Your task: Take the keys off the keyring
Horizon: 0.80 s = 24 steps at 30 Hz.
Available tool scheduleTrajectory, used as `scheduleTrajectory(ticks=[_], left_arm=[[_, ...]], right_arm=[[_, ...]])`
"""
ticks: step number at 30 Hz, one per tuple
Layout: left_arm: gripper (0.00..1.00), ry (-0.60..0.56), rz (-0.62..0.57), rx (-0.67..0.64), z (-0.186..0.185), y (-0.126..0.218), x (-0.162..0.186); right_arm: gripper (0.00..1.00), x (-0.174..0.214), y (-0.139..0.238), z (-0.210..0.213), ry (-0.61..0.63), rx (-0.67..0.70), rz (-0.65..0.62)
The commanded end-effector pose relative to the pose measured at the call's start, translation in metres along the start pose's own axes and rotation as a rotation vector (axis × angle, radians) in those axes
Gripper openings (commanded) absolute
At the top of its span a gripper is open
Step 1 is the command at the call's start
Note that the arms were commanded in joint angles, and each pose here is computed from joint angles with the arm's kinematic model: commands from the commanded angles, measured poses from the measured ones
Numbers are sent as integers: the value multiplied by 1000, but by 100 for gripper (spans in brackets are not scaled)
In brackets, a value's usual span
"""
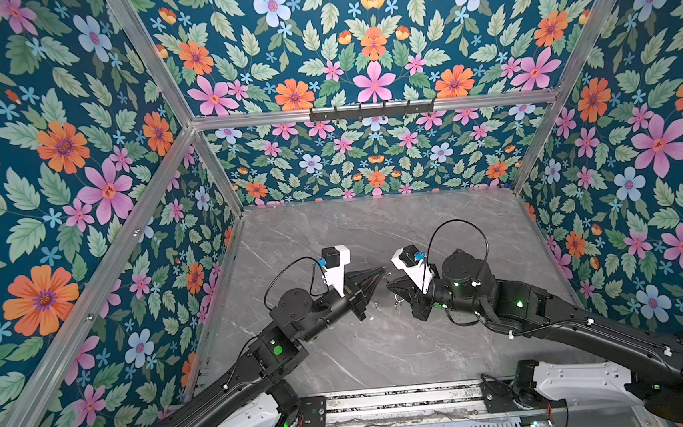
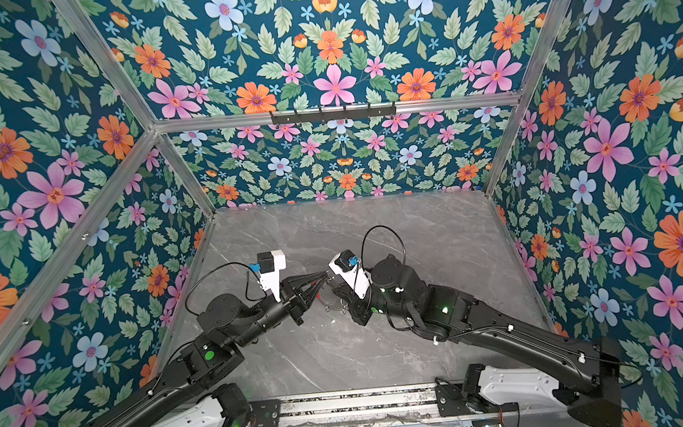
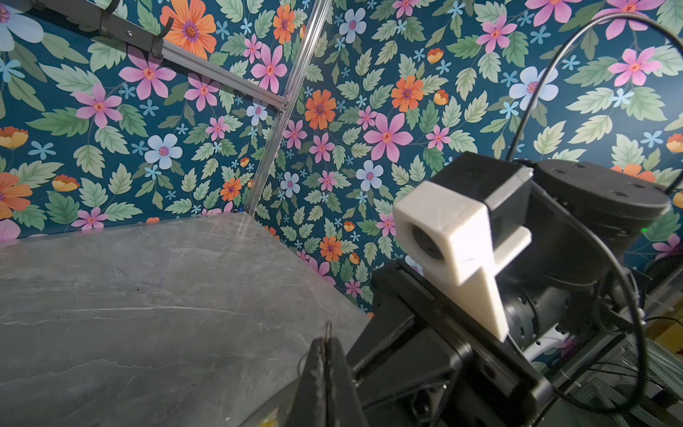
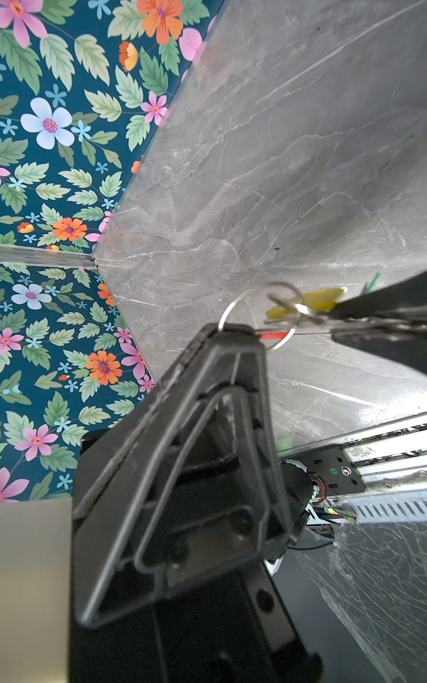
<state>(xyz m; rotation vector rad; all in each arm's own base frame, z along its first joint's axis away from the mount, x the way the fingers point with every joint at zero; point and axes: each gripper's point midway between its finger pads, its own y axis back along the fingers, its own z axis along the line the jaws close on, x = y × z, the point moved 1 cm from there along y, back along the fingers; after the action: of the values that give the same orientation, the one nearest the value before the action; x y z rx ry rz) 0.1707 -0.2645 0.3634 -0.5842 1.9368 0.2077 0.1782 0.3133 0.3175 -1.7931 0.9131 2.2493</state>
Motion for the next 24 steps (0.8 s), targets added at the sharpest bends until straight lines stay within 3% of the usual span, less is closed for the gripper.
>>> scheduleTrajectory(ticks=[1, 7, 11, 14, 24], left_arm=[[0, -22, -17, -12, 1, 0, -5], [0, -23, -29, 2, 1, 1, -2], [0, -32, -60, 61, -8, 7, -2], [0, -42, -84, 98, -13, 12, -3], [0, -67, -184, 245, -35, 31, -10]], right_arm=[[0, -10, 0, 2, 13, 4, -32], [1, -9, -5, 19, 37, -48, -6], [34, -6, 2, 25, 50, -93, -9], [44, -5, 13, 29, 64, -121, -18], [51, -16, 58, 18, 49, -107, -141]])
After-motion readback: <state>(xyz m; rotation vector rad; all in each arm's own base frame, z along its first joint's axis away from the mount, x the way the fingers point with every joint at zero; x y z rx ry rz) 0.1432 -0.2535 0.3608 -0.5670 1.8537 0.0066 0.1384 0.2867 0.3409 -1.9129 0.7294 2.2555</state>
